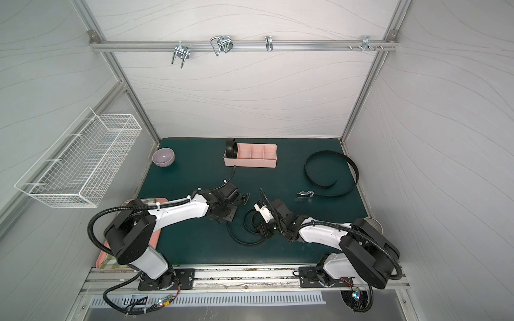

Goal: Place the belts into the storage roll
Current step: Roll the belt at the center of the board.

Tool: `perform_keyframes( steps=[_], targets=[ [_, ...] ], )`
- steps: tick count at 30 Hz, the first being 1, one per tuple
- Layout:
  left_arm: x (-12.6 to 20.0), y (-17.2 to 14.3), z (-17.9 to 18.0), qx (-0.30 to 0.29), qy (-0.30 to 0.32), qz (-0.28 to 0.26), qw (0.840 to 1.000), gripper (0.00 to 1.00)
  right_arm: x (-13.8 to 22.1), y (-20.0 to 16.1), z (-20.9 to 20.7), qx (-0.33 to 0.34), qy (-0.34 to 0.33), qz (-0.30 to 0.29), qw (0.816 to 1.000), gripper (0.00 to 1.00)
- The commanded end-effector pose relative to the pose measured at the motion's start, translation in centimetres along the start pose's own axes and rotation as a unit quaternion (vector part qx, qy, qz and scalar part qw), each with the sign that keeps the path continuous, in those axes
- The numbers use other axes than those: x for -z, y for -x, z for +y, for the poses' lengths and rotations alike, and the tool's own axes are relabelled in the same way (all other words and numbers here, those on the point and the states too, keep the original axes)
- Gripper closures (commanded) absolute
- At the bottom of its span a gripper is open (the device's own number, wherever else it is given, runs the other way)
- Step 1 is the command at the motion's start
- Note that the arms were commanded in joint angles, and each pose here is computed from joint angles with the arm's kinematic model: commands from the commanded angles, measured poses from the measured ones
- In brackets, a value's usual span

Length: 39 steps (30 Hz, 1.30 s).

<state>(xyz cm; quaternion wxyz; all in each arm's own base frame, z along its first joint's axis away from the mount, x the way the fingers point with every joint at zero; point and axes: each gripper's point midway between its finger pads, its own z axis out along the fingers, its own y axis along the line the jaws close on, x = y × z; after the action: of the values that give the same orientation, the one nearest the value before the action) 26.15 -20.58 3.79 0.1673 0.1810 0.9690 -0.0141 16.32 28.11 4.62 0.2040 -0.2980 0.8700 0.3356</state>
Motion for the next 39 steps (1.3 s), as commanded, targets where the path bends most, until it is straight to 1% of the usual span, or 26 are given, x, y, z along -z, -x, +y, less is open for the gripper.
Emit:
perform_keyframes(
  steps=[1,5,6,8,9,12,15,18,20,23,26,28,30,34,36,39],
  targets=[
    [1.0,3.2,1.4,-0.038,0.035,-0.055,0.997,1.0,-0.3,-2.2,-1.2,-0.026,-0.019,0.036,0.999,1.0],
    [0.9,6.2,1.8,-0.072,0.065,-0.086,0.992,1.0,-0.5,-2.2,-1.3,-0.026,-0.018,0.033,0.999,1.0],
    [0.8,7.0,1.9,-0.075,0.07,-0.088,0.991,1.0,-0.5,-2.0,-1.2,-0.025,-0.016,0.031,0.999,1.0],
    [0.4,8.7,2.3,-0.071,0.077,-0.077,0.991,1.0,-0.5,-1.9,-1.1,-0.025,-0.015,0.031,0.999,1.0],
    [0.0,9.5,2.3,-0.07,0.07,-0.067,0.993,1.0,-0.5,-1.8,-1.0,-0.023,-0.014,0.029,0.999,1.0],
    [-0.9,11.8,0.9,-0.081,0.012,-0.063,0.995,1.0,-0.6,-1.4,-0.7,-0.018,-0.01,0.027,0.999,1.0],
    [-1.3,13.9,-0.8,-0.111,-0.024,-0.067,0.991,1.0,-0.9,-0.7,0.0,-0.008,0.0,0.022,1.0,1.0],
    [-1.7,15.3,-2.4,-0.128,-0.058,-0.063,0.988,1.0,-1.4,0.0,1.1,0.005,0.012,0.015,1.0,1.0],
    [-2.2,15.4,-2.8,-0.14,-0.066,-0.058,0.986,1.0,-1.8,0.2,2.0,0.018,0.019,0.013,1.0,1.0],
    [-3.4,14.8,-2.6,-0.151,-0.061,-0.046,0.986,1.0,-2.5,0.1,2.7,0.028,0.021,0.019,0.999,1.0],
    [-4.0,14.8,-3.3,-0.167,-0.077,-0.048,0.982,1.0,-3.3,-0.2,3.4,0.04,0.031,0.024,0.998,1.0],
    [-4.0,15.2,-3.7,-0.171,-0.087,-0.051,0.98,1.0,-3.9,-0.1,4.0,0.055,0.033,0.031,0.998,1.0],
    [-3.9,15.9,-3.7,-0.166,-0.09,-0.057,0.98,1.0,-4.7,0.4,5.0,0.071,0.039,0.034,0.996,1.0],
    [-3.7,16.0,-3.2,-0.148,-0.112,-0.061,0.981,1.0,-6.1,1.2,7.1,0.101,0.054,0.035,0.993,1.0],
    [-3.7,16.1,-3.0,-0.143,-0.12,-0.06,0.981,1.0,-6.3,1.2,7.1,0.104,0.049,0.037,0.993,1.0],
    [-4.0,16.2,-3.1,-0.148,-0.119,-0.053,0.98,1.0,-5.9,0.0,5.8,0.105,0.022,0.048,0.993,1.0]
  ],
)
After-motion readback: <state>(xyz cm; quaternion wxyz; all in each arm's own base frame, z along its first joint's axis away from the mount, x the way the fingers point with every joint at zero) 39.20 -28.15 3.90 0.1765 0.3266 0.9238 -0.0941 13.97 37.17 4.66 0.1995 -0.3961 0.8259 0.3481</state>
